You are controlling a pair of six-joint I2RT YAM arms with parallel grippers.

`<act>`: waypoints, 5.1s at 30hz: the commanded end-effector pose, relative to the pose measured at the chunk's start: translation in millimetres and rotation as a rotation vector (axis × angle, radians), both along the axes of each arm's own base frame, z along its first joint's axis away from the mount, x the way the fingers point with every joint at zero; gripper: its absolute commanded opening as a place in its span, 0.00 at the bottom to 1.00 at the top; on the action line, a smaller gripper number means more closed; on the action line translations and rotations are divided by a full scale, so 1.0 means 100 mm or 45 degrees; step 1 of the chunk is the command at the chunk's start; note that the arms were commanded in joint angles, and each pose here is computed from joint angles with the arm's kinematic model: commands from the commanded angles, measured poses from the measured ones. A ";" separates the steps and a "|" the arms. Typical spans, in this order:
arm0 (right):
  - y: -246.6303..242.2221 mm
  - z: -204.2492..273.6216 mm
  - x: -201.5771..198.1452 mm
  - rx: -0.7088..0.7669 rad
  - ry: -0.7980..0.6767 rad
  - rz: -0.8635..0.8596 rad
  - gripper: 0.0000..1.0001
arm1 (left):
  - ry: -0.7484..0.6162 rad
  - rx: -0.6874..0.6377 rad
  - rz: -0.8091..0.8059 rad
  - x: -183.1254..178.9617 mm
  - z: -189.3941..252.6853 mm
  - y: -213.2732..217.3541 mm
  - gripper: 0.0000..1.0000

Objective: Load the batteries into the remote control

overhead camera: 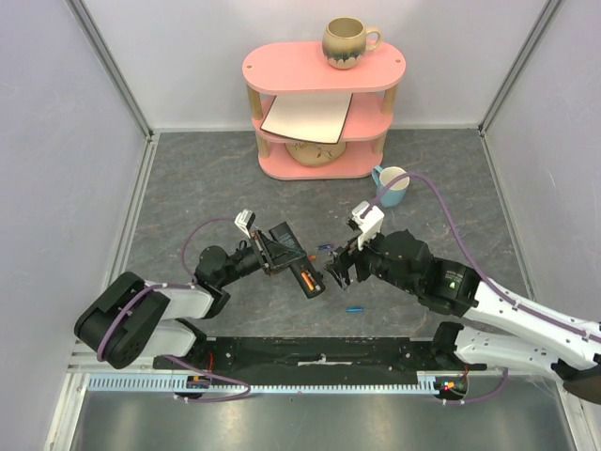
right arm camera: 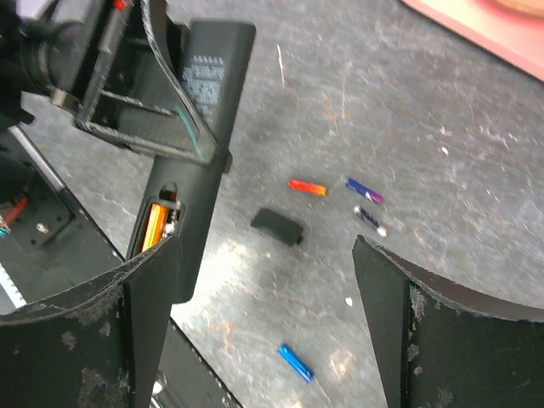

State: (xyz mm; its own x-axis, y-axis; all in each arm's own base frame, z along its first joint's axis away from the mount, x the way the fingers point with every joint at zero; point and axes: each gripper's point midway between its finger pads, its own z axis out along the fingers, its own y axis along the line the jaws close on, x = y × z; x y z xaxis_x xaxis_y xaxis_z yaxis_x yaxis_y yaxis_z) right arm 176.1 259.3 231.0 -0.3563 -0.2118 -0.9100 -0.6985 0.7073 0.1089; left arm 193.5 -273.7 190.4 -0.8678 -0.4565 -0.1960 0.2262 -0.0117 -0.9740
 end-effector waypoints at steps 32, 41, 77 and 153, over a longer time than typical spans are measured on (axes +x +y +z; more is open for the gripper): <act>0.30 -0.09 -0.50 0.570 0.124 0.492 0.84 | -0.165 -0.215 -0.211 -0.18 0.67 -0.03 0.02; 0.35 -0.11 -0.48 0.614 0.159 0.502 0.79 | -0.165 -0.213 -0.211 -0.20 0.66 -0.02 0.02; 0.44 -0.30 -0.30 0.669 0.312 0.422 0.56 | -0.250 -0.246 -0.223 -0.34 0.81 0.06 0.02; 0.73 -0.40 0.16 0.895 0.806 0.192 0.12 | -0.259 -0.003 -0.256 -0.47 0.56 -0.01 0.02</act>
